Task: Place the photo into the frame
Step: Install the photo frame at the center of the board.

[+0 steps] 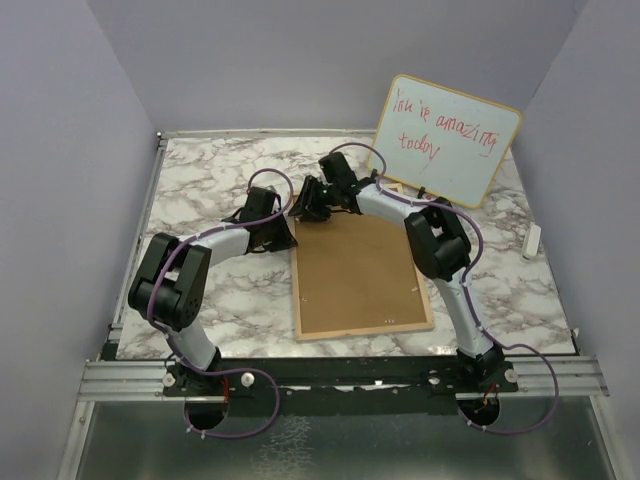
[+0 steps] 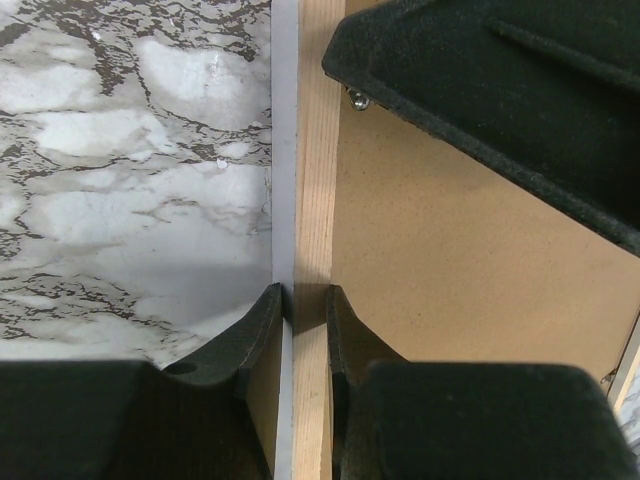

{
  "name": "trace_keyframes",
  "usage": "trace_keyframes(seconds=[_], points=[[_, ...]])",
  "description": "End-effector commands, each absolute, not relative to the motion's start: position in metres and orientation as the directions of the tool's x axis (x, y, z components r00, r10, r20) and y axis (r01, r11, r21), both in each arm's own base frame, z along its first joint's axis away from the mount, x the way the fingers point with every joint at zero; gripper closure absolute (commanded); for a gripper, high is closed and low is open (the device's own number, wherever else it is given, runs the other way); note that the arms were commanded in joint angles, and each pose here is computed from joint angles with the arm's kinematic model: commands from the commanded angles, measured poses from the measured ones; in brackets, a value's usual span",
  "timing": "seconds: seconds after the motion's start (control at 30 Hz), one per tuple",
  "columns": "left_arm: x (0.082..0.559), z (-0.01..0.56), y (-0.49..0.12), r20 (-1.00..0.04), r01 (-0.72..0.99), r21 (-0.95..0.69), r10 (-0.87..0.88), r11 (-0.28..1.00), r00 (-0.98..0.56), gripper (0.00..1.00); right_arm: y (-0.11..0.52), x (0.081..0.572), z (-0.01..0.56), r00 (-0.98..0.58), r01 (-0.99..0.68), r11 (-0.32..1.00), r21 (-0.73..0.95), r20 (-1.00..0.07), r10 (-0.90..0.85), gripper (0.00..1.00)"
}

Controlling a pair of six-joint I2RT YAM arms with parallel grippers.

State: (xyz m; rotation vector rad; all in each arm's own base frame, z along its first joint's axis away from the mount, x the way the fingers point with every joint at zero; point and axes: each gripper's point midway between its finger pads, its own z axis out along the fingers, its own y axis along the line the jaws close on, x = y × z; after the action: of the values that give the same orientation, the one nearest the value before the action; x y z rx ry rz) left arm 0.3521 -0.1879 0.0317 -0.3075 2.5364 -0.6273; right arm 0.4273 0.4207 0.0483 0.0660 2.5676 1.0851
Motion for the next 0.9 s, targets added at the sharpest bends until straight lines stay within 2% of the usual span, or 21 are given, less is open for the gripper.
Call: trace_keyframes(seconds=[0.0,0.53,0.87], points=[[0.335,0.002,-0.173,-0.368,-0.142,-0.420,-0.311,0.897,-0.877,0.89,0.426,0.418,0.023,-0.960,-0.063,0.701,0.711,-0.235,0.152,0.54],[0.335,0.002,-0.172,-0.371,-0.140,-0.412,-0.306,0.901,-0.877,0.89,0.429,0.411,0.011,-0.958,-0.193,0.682,0.706,-0.286,0.025,0.54],[0.334,0.001,-0.168,-0.378,-0.147,-0.400,-0.309,0.905,-0.873,0.89,0.429,0.394,-0.007,-0.967,-0.225,0.658,0.719,-0.249,-0.058,0.53]])
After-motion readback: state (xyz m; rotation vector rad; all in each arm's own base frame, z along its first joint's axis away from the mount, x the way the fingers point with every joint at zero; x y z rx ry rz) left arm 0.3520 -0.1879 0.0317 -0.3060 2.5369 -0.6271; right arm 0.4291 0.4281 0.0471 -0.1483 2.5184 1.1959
